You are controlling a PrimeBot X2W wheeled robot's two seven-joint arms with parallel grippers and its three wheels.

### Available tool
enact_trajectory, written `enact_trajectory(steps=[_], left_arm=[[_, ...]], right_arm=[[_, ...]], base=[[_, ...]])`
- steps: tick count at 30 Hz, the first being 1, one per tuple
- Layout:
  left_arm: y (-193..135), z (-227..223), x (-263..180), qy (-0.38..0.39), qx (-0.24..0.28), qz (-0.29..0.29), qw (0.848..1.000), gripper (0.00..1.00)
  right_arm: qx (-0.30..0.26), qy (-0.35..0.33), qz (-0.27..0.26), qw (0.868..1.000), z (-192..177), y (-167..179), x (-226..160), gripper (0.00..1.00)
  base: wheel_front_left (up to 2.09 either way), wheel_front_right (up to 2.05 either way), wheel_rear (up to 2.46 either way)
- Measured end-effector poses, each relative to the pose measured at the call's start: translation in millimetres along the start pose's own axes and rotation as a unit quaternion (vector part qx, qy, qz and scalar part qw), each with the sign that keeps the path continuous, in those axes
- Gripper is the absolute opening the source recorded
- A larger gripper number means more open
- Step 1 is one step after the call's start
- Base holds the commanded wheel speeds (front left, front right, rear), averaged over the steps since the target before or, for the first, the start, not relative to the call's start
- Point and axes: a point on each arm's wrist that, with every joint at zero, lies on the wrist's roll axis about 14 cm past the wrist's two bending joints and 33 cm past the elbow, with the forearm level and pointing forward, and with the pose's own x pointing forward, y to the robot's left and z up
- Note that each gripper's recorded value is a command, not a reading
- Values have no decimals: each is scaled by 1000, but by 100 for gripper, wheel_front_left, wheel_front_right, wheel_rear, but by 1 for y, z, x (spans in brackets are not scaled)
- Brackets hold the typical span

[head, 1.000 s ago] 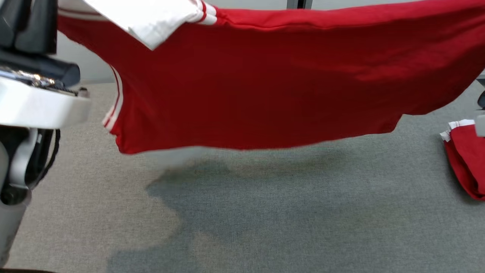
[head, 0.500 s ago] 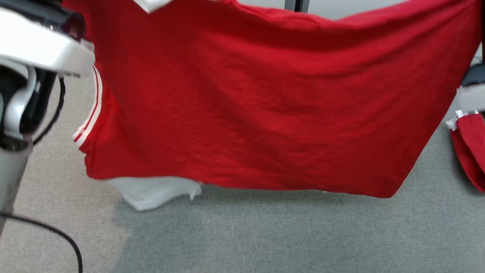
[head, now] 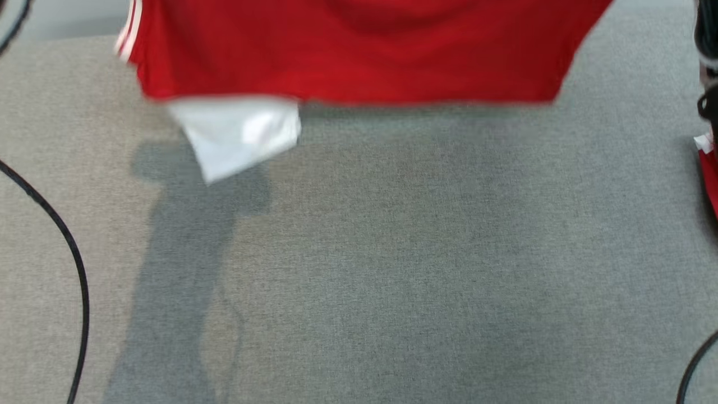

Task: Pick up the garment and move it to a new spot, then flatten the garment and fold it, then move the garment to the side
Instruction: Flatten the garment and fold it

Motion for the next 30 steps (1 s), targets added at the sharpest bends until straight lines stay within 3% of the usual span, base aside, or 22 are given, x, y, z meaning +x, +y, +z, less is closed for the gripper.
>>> enact_trajectory(steps=[6, 16, 22, 30], left_arm=[[20, -2, 33, -26, 12, 31, 999, 0], [0, -93, 30, 73, -77, 31, 994, 0], [-21, -170, -20, 140, -147, 48, 978, 0], [-53, -226, -120, 207, -209, 62, 954, 0]], right_arm=[[13, -8, -28, 999, -6, -13, 28, 0], [3, 82, -31, 996, -82, -21, 26, 0], [11, 169, -20, 985, -159, -23, -19, 0], [70, 247, -46, 965, -215, -25, -120, 0]], base=[[0, 0, 0], [0, 0, 0], [0, 0, 0], [0, 0, 0]])
